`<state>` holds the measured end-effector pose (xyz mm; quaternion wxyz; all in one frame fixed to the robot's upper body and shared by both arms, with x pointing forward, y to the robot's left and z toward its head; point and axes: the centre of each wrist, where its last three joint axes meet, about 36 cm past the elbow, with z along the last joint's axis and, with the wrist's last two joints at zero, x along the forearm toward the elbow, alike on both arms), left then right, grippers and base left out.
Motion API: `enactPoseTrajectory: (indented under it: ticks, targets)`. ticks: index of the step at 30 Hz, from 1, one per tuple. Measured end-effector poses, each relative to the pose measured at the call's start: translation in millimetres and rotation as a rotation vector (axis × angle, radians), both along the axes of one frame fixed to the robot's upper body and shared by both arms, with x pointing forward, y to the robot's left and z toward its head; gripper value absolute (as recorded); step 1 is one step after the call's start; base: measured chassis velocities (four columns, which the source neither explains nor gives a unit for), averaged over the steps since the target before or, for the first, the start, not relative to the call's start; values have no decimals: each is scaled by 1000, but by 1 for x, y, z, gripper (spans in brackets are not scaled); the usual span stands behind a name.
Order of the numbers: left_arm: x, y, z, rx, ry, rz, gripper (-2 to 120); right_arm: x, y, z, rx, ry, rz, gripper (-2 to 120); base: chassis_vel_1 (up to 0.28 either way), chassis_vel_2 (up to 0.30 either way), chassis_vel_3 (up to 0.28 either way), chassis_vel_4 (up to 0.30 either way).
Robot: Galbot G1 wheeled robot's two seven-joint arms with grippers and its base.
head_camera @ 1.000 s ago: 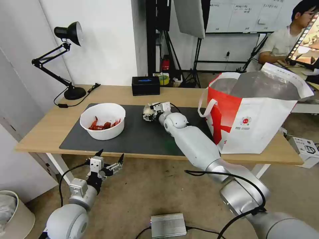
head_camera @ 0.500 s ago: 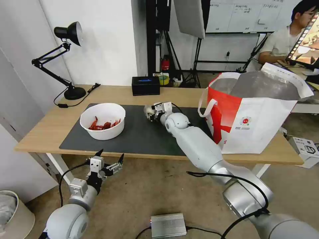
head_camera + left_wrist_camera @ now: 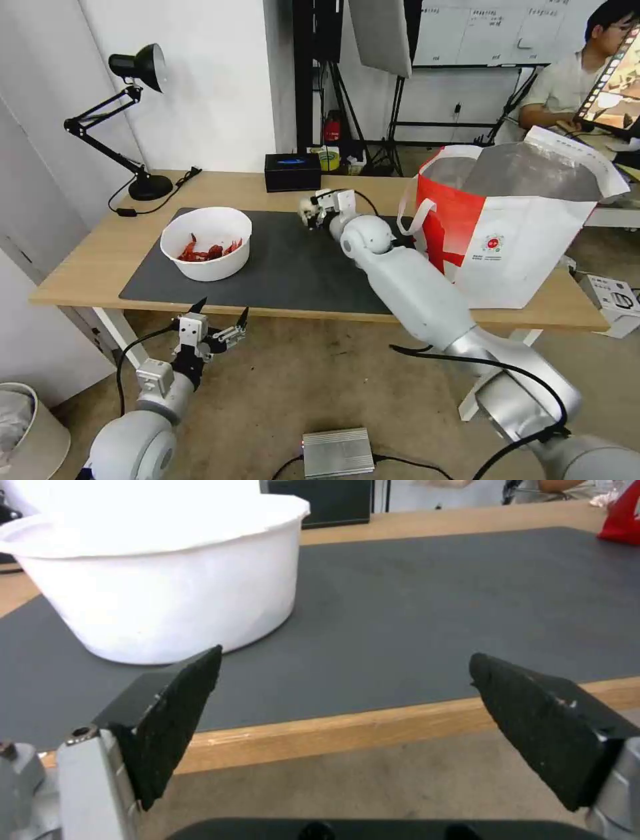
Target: Pick up the trash from the table and place it into the takeout bag.
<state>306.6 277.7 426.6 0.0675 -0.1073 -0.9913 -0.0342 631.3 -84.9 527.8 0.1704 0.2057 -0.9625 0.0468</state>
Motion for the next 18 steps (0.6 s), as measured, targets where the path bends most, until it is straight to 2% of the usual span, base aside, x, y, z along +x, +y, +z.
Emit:
enactPoseTrajectory:
  ticks: [9,18]
  targets:
    - [-8,5,8,2,-15,25,100,-61,8,21,-13,-82,18,6,0,0,0,0]
    - [-13,6,8,-3,-26,40,100,-98,5,28,-13,-155,13,6,0,0,0,0]
